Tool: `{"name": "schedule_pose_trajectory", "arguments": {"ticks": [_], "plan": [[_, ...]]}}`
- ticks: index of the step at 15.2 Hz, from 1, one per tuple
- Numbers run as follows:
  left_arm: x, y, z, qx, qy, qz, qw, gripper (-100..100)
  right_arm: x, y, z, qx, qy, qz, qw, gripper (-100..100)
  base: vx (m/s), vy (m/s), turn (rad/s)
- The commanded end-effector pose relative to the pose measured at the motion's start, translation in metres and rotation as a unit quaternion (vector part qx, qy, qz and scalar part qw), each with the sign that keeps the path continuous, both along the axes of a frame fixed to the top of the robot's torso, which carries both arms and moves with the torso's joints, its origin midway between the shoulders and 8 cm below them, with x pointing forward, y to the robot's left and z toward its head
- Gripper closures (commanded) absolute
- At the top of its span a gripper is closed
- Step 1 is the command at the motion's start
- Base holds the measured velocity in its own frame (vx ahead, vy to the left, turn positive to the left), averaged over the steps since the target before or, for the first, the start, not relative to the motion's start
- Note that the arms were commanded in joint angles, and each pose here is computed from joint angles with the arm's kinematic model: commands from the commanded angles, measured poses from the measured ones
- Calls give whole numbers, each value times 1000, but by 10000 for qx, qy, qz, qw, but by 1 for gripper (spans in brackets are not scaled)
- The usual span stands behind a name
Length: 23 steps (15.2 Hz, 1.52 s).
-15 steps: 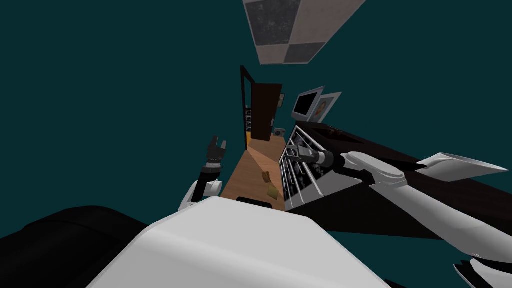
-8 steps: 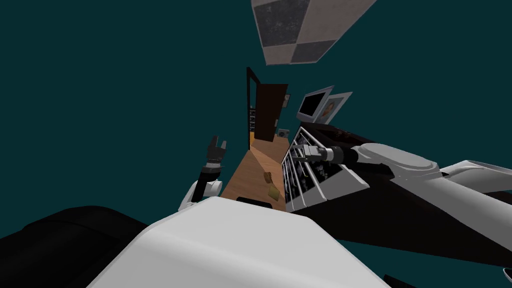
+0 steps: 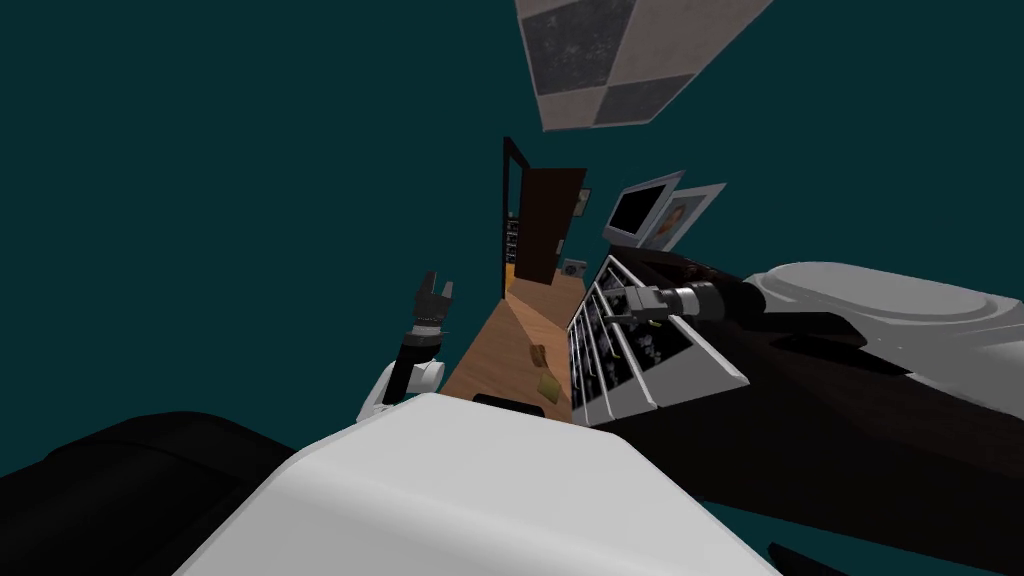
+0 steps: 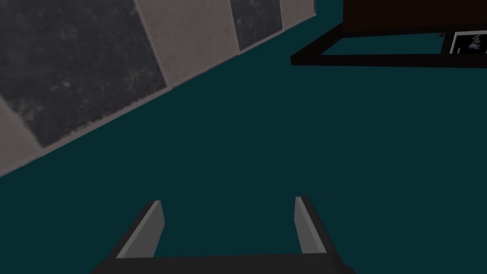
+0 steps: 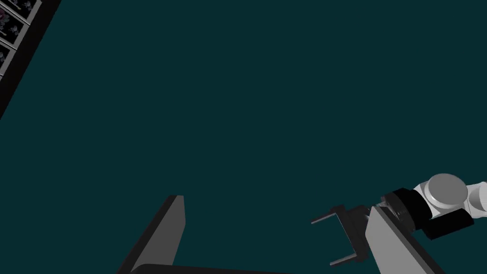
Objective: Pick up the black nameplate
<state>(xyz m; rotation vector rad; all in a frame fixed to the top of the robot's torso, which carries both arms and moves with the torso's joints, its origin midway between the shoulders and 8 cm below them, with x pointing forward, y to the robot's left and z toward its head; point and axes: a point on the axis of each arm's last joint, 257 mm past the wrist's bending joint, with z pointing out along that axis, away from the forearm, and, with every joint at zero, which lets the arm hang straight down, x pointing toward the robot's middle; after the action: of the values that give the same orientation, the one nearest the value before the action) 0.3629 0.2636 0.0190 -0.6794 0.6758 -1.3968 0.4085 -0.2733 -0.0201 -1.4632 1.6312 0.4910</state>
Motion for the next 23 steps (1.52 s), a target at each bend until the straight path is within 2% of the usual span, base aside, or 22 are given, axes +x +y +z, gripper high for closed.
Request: {"name": "schedule_pose_trajectory", "arguments": {"ticks": [1,4,5,8,10,11,13,14,15,16,18,19,20,21,22,23], "plan": [[0,0,0,0,0,0,10000,0,0,-21,4,-381,-13,-73,9992,-100,-29,-55,139],[0,0,0,0,0,0,10000,0,-5,-63,11,-1070,36,-263,9939,-100,-42,-86,193],[0,0,0,0,0,0,10000,0,-7,-69,15,-1209,25,-275,9923,-100,-41,-105,133],[0,0,0,1,0,0,10000,0,-16,-112,24,-1832,128,-502,9817,-100,-44,-99,148],[0,0,0,1,1,0,10000,0,-21,-117,27,-1925,165,-519,9798,-100,-27,-93,80],[0,0,0,1,1,1,10000,0,-27,-141,34,-2228,211,-697,9721,-100,-26,-82,88],[0,0,0,1,1,1,10000,0,-31,-140,33,-2236,275,-648,9721,-100,-24,-73,69],[0,0,0,0,1,1,10000,0,-42,-162,38,-2515,411,-774,9639,-100,-18,-84,86],[0,0,0,1,0,0,10000,0,-42,-162,38,-2515,411,-774,9639,-100,-25,-99,95],[0,0,0,1,1,1,10000,0,-54,-182,42,-2753,558,-899,9555,-100,-41,-130,116],[0,0,0,1,1,1,10000,0,-55,-182,42,-2762,573,-894,9552,-100,-33,-117,63],[0,0,0,1,1,1,10000,0,-67,-201,46,-2975,720,-1030,9464,-100,-32,-90,61],[0,0,0,1,1,1,10000,0,-70,-200,45,-2976,760,-1004,9463,-100,-27,-99,68],[0,0,0,1,1,1,10000,0,-81,-217,49,-3158,900,-1140,9377,-100,-21,-129,83],[0,0,0,1,1,1,10000,0,-85,-217,48,-3159,964,-1099,9375,-100,-23,-149,66],[0,0,0,1,1,1,10000,0,-96,-231,50,-3310,1111,-1219,9291,-100,-24,-159,65]]}}
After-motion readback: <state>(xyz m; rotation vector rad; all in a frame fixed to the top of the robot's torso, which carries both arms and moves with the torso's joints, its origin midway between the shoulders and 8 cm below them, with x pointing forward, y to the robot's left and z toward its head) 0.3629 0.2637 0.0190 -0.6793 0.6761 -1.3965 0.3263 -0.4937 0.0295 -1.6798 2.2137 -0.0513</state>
